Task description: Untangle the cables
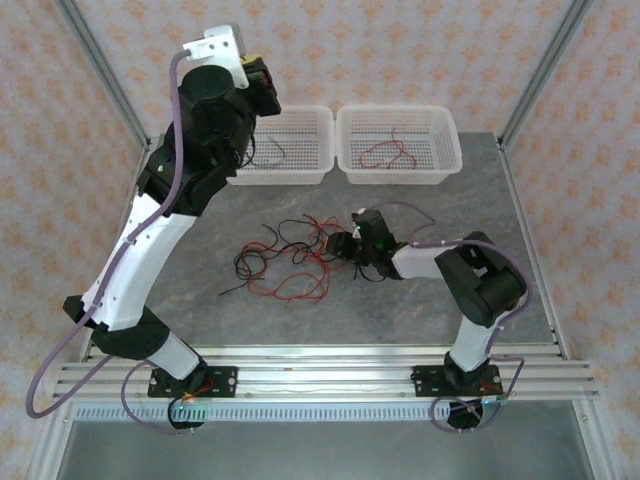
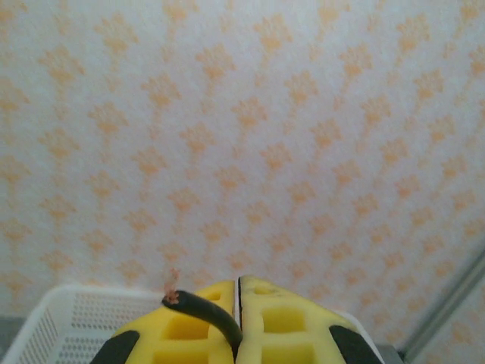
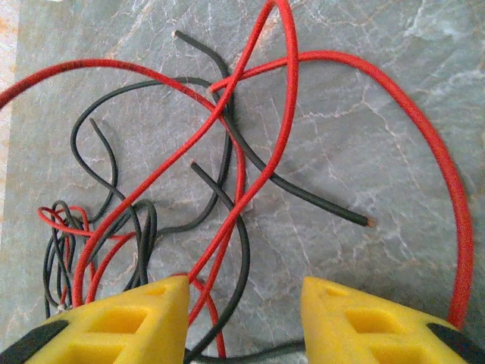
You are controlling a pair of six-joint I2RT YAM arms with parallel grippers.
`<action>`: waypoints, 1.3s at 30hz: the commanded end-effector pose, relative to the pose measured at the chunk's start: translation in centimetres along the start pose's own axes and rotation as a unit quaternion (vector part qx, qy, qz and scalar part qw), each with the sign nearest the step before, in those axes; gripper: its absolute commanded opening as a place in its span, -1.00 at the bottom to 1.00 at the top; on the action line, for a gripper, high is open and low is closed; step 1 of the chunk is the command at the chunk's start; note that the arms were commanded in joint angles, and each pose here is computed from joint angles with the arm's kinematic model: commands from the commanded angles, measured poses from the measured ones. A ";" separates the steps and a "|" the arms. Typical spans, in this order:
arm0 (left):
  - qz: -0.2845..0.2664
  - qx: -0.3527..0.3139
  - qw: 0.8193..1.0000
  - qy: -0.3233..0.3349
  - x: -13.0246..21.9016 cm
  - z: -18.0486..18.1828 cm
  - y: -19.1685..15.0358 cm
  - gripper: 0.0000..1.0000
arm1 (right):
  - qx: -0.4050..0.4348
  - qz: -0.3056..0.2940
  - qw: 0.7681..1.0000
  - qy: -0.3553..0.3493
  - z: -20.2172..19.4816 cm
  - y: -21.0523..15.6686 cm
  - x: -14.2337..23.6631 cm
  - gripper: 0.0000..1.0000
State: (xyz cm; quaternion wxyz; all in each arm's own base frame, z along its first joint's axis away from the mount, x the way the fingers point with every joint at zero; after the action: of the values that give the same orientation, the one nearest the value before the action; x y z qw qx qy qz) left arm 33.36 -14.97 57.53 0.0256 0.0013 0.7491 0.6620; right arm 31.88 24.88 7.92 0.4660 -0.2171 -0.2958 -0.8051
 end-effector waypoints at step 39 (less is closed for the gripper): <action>0.047 -0.016 0.992 0.120 -24.6 5.6 -25.5 -1.00 | 0.074 -0.030 0.997 -0.007 2.0 -2.3 7.7 -0.08</action>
State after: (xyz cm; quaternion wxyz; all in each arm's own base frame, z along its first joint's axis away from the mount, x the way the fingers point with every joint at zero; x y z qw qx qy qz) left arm 57.50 -13.49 35.86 -0.0912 -0.0782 0.7078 0.6961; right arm 26.43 22.75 13.16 0.4658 -0.1808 -0.3478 -0.7933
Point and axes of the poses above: each hand's point on the last joint's axis, 136 mm out from that joint toward the fingers, its own x axis back along the fingers, its own z axis along the line the jaws close on, y = z × x, the point moved 5 cm from there along x, back along the fingers, and after that the axes turned 10 degrees about -x, right-handed, at the moved point
